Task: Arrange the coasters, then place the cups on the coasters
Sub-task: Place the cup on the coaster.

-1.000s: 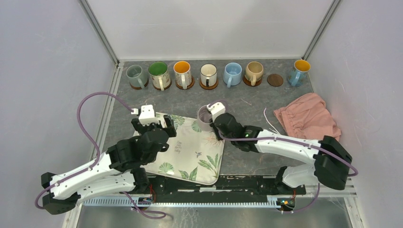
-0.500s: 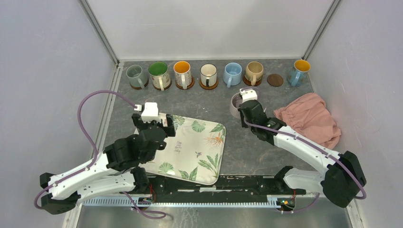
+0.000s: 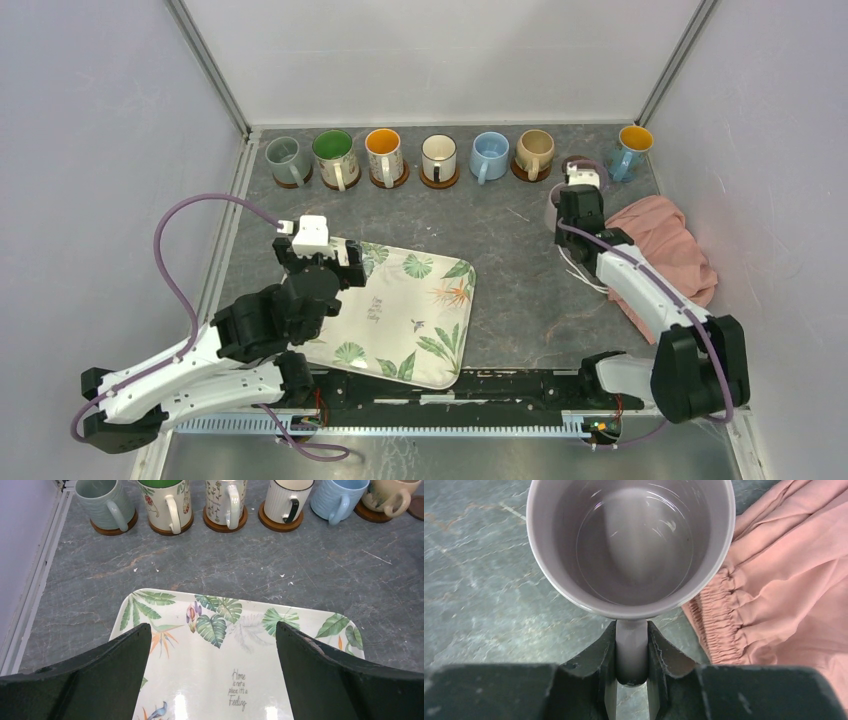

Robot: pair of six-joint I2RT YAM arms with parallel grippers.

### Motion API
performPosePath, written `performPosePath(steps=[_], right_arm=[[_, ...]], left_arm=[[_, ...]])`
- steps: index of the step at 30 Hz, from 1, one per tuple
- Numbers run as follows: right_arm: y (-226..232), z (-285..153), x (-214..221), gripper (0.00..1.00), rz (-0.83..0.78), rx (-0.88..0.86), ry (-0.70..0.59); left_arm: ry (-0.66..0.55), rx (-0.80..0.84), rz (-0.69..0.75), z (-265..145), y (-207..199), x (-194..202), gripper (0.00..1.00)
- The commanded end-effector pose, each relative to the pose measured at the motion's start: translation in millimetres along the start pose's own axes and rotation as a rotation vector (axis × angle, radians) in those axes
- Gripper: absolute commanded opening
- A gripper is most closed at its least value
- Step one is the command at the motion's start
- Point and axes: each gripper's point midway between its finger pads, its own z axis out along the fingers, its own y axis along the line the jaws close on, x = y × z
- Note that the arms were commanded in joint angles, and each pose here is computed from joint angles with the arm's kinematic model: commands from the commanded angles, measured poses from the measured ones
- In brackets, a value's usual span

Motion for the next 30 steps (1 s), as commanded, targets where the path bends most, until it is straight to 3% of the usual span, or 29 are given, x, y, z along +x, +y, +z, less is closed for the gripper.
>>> performPosePath(steps=[1,16,30], right_arm=[[-7.3,5.8,-87.6,0.0,0.099,-0.009,-0.221],[-40.9,64.7,-151.1,0.0,0.161,0.099,-0.262],[-49.7,134.3,-191.9,0.0,0.188,0.087,-0.271]], left_arm=[[-0.025,0.014,0.009,-0.4,-2.0,-7.8,1.0],[-0.022,0.025,0.003,-0.8,-3.5,-7.0,1.0],[-0.017,-0.002,0.024,1.3,-0.9,-3.6,1.0]])
